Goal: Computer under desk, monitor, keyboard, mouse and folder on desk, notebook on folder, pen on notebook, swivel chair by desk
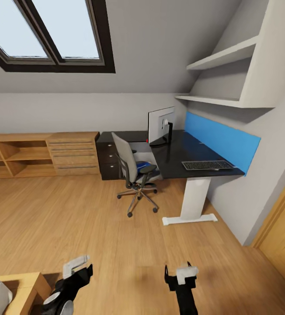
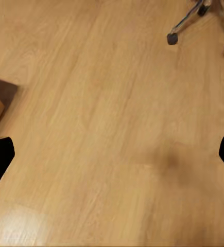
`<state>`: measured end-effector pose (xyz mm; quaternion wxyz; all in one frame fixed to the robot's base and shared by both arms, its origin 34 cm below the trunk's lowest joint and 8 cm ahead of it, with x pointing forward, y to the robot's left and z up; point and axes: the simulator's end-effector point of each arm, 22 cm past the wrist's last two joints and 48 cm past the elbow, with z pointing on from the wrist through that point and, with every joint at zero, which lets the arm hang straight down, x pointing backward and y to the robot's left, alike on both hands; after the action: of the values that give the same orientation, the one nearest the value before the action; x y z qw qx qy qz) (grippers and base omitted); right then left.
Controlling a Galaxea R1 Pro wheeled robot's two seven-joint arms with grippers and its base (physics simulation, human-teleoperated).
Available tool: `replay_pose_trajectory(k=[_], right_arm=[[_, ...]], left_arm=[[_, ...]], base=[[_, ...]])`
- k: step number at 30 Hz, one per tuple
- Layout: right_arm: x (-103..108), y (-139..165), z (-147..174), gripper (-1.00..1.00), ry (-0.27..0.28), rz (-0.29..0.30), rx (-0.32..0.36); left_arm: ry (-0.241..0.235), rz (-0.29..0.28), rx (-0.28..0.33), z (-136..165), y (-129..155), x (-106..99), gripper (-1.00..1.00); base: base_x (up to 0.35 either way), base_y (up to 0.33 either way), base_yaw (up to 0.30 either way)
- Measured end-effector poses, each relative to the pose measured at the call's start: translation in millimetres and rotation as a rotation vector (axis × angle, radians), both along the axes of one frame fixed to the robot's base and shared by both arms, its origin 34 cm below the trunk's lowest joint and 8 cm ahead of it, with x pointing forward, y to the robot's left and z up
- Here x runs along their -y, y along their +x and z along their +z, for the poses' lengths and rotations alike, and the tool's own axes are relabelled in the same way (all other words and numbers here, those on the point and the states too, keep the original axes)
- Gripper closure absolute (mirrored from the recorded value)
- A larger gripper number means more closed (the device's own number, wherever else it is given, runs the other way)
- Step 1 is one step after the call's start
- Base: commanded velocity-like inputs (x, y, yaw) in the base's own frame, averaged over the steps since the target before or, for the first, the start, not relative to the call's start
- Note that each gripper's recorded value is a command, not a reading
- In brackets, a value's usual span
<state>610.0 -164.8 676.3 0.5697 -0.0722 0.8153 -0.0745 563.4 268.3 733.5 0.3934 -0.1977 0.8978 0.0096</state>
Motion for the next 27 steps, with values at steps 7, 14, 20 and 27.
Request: replay_pose_trajectory(k=[7, 14, 20, 27], right_arm=[[10, -9, -29, -1.0, 0.068, -0.089, -0.067], [20, -12, -45, -1.0, 0.059, -0.1, -0.077], [26, -27, -72, -1.0, 0.042, -0.099, -0.123], [25, -31, -88, -1.0, 0.039, -0.094, -0.134]], left_arm=[[-0.034, -0.013, -0.132, -56, -28, 24, -1.0], [-0.109, -0.102, -0.075, -42, -14, 103, -1.0], [-0.117, -0.14, -0.007, -23, 0, 120, -1.0], [-0.09, -0.213, -0.038, -50, -12, 143, -1.0]], base=[[0.0, 0.0, 0.0], [0.0, 0.0, 0.0], [0.0, 0.0, 0.0], [0.0, 0.0, 0.0]])
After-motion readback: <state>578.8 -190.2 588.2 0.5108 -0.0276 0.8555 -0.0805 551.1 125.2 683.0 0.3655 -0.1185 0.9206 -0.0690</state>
